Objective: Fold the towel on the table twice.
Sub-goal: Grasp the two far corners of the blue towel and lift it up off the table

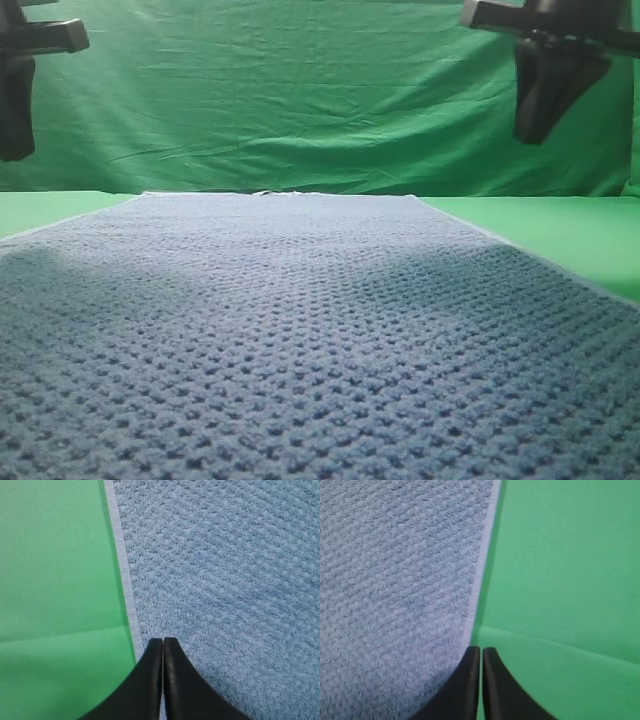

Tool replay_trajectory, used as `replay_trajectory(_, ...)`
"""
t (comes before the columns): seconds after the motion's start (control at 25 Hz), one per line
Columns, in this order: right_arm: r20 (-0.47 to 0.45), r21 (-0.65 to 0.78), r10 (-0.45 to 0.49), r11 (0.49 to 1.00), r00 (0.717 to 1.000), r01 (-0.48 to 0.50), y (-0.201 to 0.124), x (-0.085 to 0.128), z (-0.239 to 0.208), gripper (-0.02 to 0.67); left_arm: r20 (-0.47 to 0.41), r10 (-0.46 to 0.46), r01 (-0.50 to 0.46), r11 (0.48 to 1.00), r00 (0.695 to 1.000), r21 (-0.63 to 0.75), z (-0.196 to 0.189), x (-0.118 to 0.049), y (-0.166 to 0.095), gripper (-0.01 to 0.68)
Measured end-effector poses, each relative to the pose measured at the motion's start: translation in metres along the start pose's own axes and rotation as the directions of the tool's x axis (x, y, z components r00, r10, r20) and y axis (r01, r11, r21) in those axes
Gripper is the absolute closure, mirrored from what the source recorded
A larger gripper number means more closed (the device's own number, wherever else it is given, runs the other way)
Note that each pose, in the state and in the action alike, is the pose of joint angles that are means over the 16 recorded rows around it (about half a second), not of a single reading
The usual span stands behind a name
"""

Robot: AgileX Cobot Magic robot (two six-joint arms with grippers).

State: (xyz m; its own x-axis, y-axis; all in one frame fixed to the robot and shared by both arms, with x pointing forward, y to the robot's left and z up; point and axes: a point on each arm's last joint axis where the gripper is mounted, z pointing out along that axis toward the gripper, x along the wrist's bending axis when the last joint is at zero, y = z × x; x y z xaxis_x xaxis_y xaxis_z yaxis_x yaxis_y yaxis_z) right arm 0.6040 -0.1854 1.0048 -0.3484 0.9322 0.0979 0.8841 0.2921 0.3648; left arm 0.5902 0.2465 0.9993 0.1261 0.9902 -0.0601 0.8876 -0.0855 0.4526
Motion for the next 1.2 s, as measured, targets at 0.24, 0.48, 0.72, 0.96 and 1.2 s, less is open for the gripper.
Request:
replay_trajectory(0.24,-0.006,0.025,-0.060,0.998,0.998,0.061,0.017,0.014,0.029,0.536,-0.005,0.012,-0.012,1.000,1.000,0.012,0.015,0.001,0.006,0.609)
replay_trajectory(0.48,-0.015,0.033,-0.094,0.995,0.995,0.095,0.024,0.020,0.042,0.300,-0.008,-0.002,0.002,0.999,1.000,0.033,0.025,0.002,0.006,0.386)
replay_trajectory(0.72,-0.017,0.038,-0.099,0.994,0.995,0.099,0.025,0.020,0.047,0.079,-0.012,-0.028,0.028,0.997,1.000,0.070,0.034,0.002,0.002,0.150)
replay_trajectory(0.96,-0.020,0.065,-0.094,0.993,0.995,0.096,0.023,0.019,0.060,0.005,-0.017,-0.050,0.051,0.993,0.999,0.110,0.047,0.003,-0.002,0.035)
replay_trajectory(1.2,-0.023,0.096,-0.090,0.991,0.996,0.092,0.020,0.018,0.074,0.005,-0.022,-0.049,0.051,0.989,0.999,0.136,0.059,0.004,-0.004,0.034)
